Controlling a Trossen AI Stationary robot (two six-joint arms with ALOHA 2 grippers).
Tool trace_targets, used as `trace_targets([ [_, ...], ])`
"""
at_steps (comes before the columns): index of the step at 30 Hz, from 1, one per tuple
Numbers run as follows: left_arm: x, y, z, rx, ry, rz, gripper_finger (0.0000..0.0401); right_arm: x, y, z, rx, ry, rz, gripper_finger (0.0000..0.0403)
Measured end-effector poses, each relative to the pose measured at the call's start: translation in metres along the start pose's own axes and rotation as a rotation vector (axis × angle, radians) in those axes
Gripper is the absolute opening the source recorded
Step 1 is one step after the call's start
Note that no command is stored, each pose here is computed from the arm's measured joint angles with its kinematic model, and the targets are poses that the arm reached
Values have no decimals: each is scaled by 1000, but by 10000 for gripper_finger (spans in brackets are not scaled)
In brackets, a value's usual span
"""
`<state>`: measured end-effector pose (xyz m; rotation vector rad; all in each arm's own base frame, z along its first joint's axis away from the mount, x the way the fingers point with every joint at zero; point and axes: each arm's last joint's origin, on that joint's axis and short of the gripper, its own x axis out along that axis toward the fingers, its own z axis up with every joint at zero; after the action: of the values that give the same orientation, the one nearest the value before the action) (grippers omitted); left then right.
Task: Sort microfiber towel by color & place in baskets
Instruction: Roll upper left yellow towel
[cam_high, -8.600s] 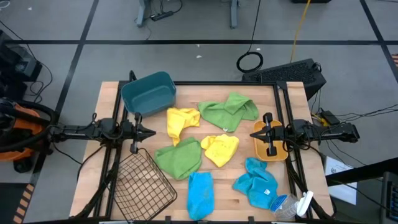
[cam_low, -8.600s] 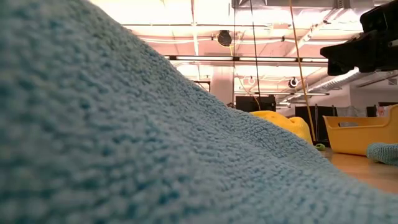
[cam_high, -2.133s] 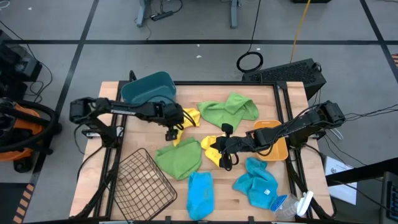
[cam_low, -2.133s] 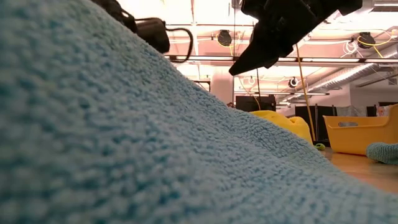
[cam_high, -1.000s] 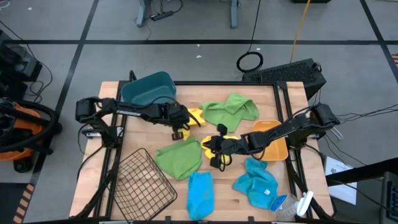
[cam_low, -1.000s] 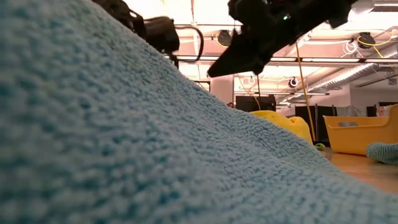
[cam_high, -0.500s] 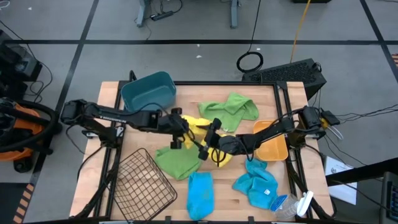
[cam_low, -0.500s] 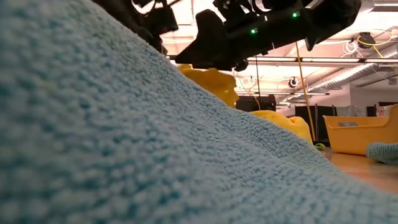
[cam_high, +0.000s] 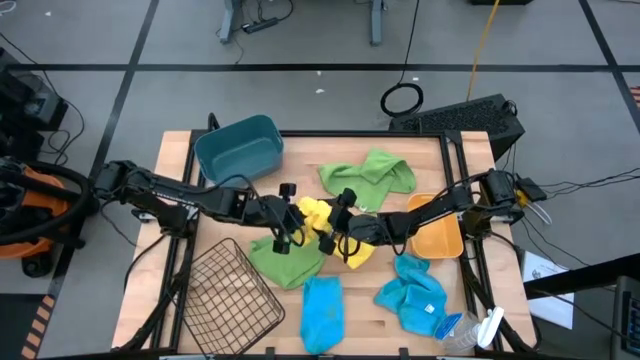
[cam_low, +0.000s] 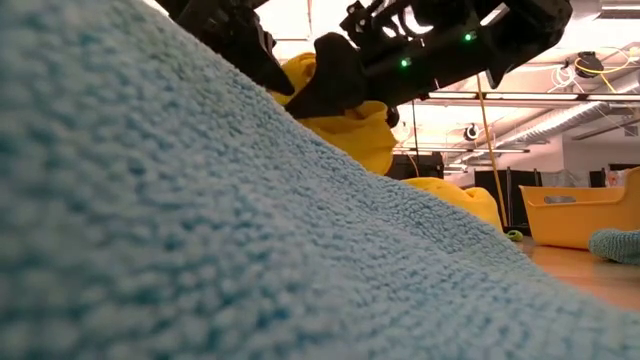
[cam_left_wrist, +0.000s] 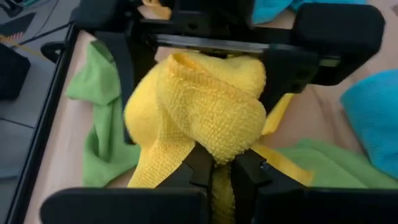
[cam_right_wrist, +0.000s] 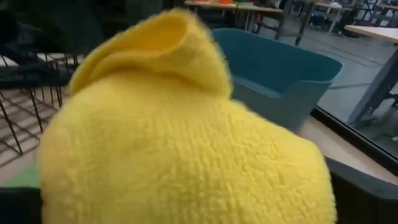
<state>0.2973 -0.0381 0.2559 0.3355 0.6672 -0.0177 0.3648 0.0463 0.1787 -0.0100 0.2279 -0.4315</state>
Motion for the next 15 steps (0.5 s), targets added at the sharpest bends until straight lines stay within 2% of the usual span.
trace_targets([
  [5, -1, -5, 2, 6, -14, -12, 32, 0, 2, 2, -5, -18, 74, 234],
  [12, -4, -16, 3, -51, -12, -54, 76, -1, 5, 1, -37, -14, 96, 30],
  [13, -4, -19, 3, -60, -7, -67, 86, -2, 6, 2, -54, -16, 97, 17],
  [15, -6, -26, 2, -61, 10, -101, 111, -4, 6, 3, -70, -16, 86, 18],
])
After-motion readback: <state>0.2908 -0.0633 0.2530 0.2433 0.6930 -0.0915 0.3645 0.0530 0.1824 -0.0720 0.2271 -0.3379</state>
